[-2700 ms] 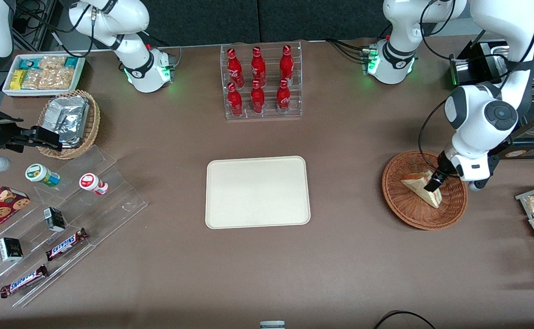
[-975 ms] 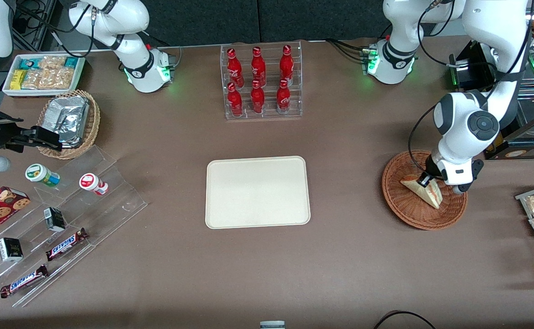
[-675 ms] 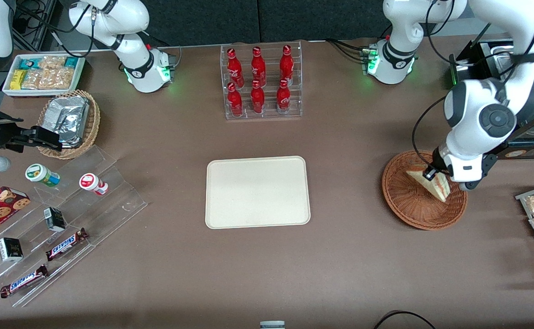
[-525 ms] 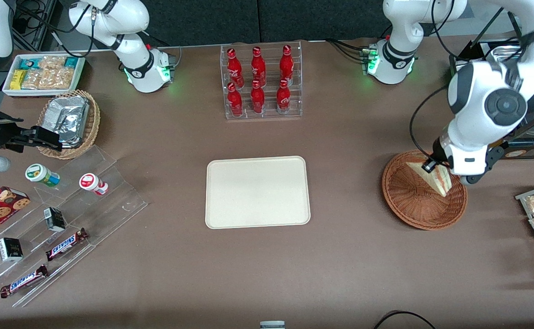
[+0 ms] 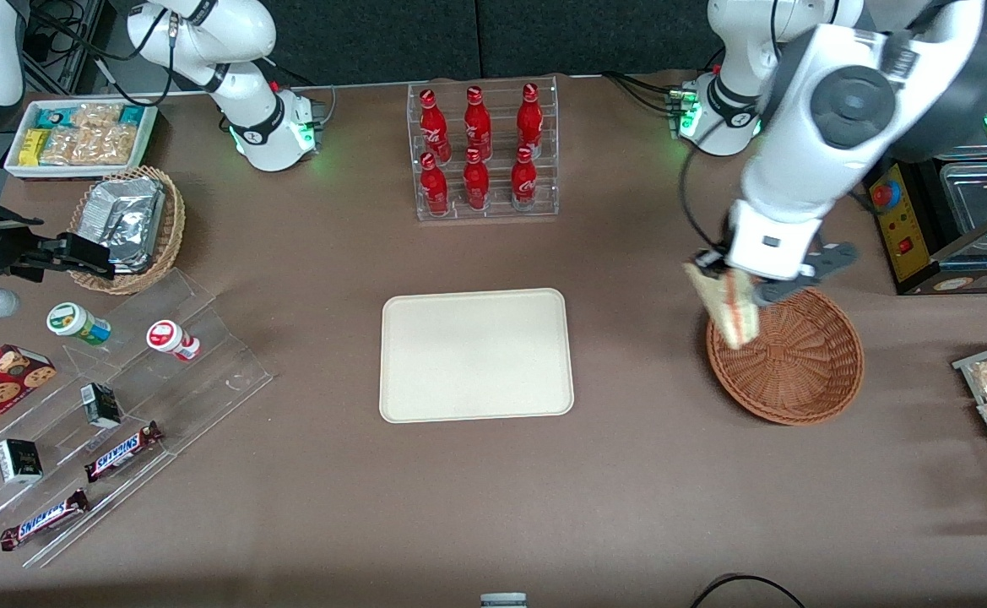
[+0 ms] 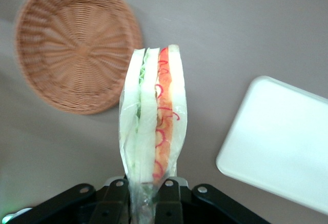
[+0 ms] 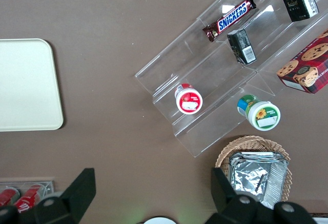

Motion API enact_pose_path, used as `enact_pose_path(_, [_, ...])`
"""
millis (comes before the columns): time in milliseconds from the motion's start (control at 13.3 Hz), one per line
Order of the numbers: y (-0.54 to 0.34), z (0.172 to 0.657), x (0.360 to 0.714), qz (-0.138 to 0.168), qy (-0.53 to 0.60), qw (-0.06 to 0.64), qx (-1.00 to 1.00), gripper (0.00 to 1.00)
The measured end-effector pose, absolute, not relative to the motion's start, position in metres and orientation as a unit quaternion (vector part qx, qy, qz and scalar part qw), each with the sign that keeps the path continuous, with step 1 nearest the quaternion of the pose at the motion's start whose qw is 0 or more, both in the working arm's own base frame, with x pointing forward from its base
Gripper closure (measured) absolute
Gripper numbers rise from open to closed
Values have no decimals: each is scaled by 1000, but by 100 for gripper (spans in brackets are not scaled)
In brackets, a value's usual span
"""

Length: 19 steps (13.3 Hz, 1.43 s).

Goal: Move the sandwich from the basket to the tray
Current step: 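Lift the sandwich and carry it over the white tray, then lower the sandwich onto the tray and open the left gripper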

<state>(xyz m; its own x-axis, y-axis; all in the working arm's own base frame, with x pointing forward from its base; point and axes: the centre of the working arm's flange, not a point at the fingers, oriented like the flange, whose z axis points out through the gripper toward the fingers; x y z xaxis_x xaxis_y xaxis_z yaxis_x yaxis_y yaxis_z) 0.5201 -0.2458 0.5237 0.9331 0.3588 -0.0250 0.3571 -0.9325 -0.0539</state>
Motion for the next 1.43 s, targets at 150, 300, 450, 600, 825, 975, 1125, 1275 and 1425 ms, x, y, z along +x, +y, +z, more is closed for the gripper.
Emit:
enact_pose_path(150, [-294, 522, 511, 20, -139, 13, -990, 82])
enact_pose_path(300, [-336, 505, 508, 28, -103, -5, -994, 81])
enact_pose_path(450, [-376, 480, 510, 34, -78, -28, -996, 81])
enact_pose_path(600, [-414, 455, 510, 27, -75, -37, -996, 81])
enact_pose_path(825, [-465, 402, 499, -6, -85, -8, -996, 81])
enact_pose_path(975, [-491, 368, 490, -10, -81, -6, -997, 81])
enact_pose_path(1125, [-509, 341, 480, -18, -74, -7, -997, 81])
enact_pose_path(1275, [-519, 321, 472, -27, -64, 9, -998, 81])
enact_pose_path(1425, [-520, 304, 471, -31, -56, 20, -998, 81])
